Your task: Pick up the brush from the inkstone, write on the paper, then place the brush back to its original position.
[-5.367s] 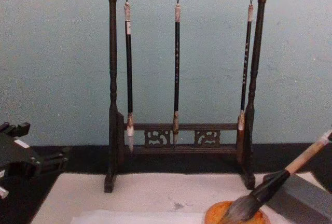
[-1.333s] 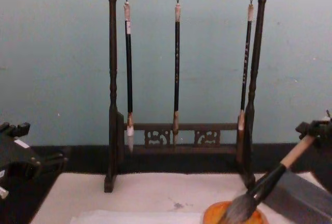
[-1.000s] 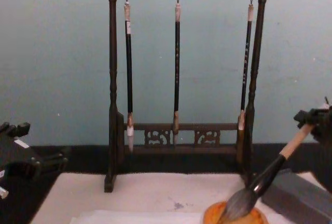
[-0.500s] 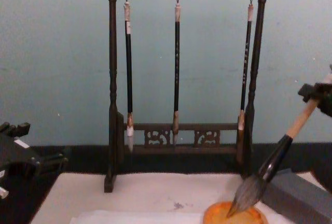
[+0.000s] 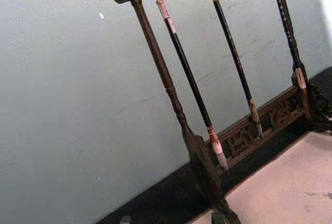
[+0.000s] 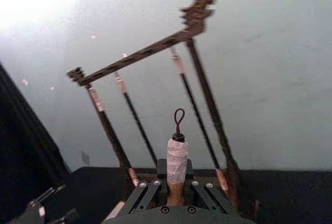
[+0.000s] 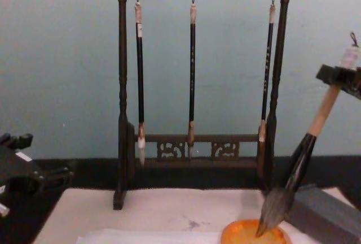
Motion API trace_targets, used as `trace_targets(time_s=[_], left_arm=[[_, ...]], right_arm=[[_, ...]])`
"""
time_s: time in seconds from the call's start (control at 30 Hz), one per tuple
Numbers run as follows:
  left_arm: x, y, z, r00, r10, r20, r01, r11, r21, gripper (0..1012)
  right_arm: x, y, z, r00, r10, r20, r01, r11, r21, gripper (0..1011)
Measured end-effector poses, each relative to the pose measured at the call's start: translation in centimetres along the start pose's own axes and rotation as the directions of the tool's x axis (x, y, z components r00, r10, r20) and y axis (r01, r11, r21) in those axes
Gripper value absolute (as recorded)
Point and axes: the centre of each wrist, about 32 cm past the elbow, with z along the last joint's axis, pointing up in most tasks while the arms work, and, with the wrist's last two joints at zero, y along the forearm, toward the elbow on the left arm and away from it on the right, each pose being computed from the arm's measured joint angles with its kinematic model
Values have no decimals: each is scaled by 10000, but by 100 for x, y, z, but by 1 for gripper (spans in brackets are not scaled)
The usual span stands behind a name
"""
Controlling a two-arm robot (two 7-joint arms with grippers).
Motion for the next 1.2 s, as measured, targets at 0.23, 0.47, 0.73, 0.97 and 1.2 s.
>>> trace_targets(time_s=[0.23,0.47,0.73,0.97,1.2], left_arm=[[0,0,0,10000,0,0,0,10000,-1,1010],[0,0,0,10000,0,0,0,10000,-1,1010],[0,0,0,10000,0,0,0,10000,0,1010],[0,0,0,10000,1,0,-1,10000,0,1010],[0,0,0,10000,0,0,0,10000,0,1010]], right_arm=[[-150,28,9,9936,532,994,-541,9985,66,156],[-333,74,28,9496,1420,2794,-1475,9891,-14,156],[-474,149,11,9015,2303,3665,-2359,9713,-300,156],[-594,226,-30,8645,3089,3966,-3103,9486,-627,156],[-676,320,-119,8376,3755,3968,-3698,9243,-943,156]])
